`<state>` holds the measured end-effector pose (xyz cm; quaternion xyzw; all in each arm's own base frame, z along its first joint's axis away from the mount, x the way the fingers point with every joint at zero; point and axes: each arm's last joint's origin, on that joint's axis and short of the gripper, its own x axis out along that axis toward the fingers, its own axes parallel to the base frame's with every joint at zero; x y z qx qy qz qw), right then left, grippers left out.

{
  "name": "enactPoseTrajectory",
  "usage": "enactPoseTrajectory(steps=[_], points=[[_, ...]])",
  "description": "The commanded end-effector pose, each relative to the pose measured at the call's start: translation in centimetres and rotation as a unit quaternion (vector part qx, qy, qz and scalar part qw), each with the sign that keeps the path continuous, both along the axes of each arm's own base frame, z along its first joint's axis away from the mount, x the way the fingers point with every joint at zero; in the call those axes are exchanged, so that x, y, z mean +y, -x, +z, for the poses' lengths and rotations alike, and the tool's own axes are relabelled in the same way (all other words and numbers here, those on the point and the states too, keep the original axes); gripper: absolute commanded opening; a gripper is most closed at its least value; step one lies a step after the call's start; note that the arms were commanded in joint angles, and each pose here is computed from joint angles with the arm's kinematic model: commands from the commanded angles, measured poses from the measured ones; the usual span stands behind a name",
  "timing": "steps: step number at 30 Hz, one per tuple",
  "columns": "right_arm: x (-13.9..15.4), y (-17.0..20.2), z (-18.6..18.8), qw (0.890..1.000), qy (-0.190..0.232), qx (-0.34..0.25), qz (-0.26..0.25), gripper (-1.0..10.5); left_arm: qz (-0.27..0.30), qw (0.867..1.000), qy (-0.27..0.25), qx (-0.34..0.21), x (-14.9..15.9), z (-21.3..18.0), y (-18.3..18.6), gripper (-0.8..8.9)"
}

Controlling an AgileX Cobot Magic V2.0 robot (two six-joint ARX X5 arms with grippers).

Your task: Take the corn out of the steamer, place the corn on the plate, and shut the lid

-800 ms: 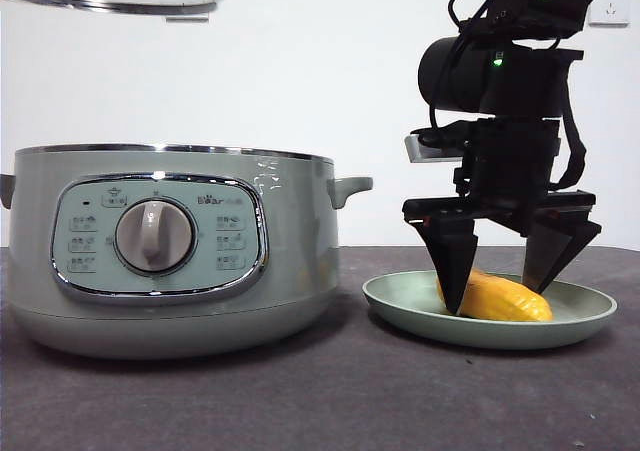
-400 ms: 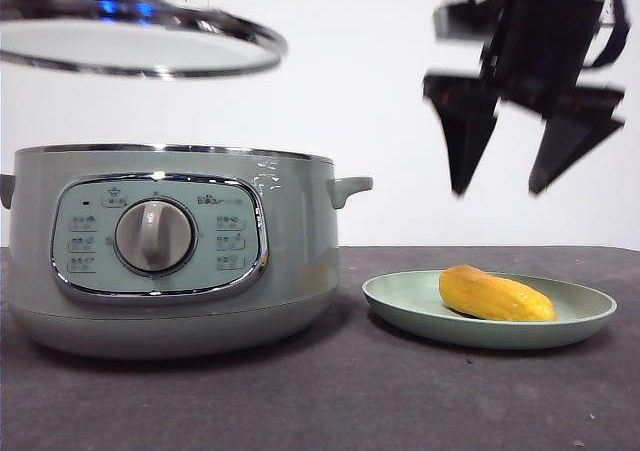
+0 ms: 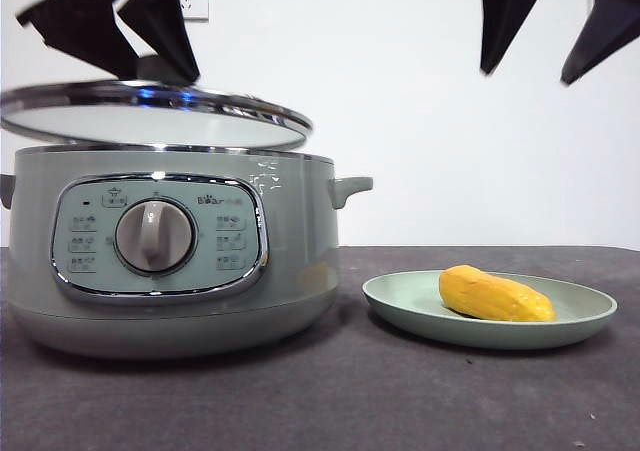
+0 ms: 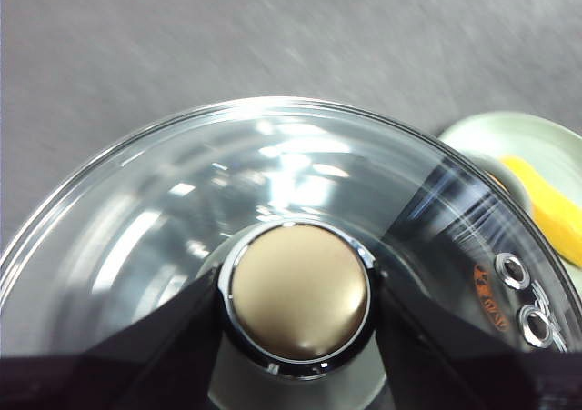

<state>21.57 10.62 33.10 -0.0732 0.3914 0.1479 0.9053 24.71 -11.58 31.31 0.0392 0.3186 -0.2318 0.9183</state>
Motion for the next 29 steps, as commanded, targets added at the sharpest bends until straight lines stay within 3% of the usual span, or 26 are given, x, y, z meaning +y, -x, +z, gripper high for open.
enactPoseTrajectory(steps=[1, 26, 27, 29], points=[[-0.3, 0.6, 0.4, 1.000, -0.006, -0.008, -0.005, 4.1, -0.007, 1.000, 0.019, -0.018, -0.6, 0.5, -0.2, -0.09], [-1.0, 2.0, 0.9, 1.000, 0.000, 0.002, -0.005, 4.1, 0.003, 0.999, -0.038, 0.013, -1.8, -2.0, -1.5, 0.07], [-1.0, 2.0, 0.9, 1.000, -0.001, 0.001, -0.005, 4.1, 0.003, 0.999, -0.038, 0.013, -1.8, -2.0, -1.5, 0.48], [-1.0, 2.0, 0.9, 1.000, -0.001, 0.001, -0.005, 4.1, 0.003, 0.999, -0.038, 0.013, -1.8, -2.0, -1.5, 2.56]])
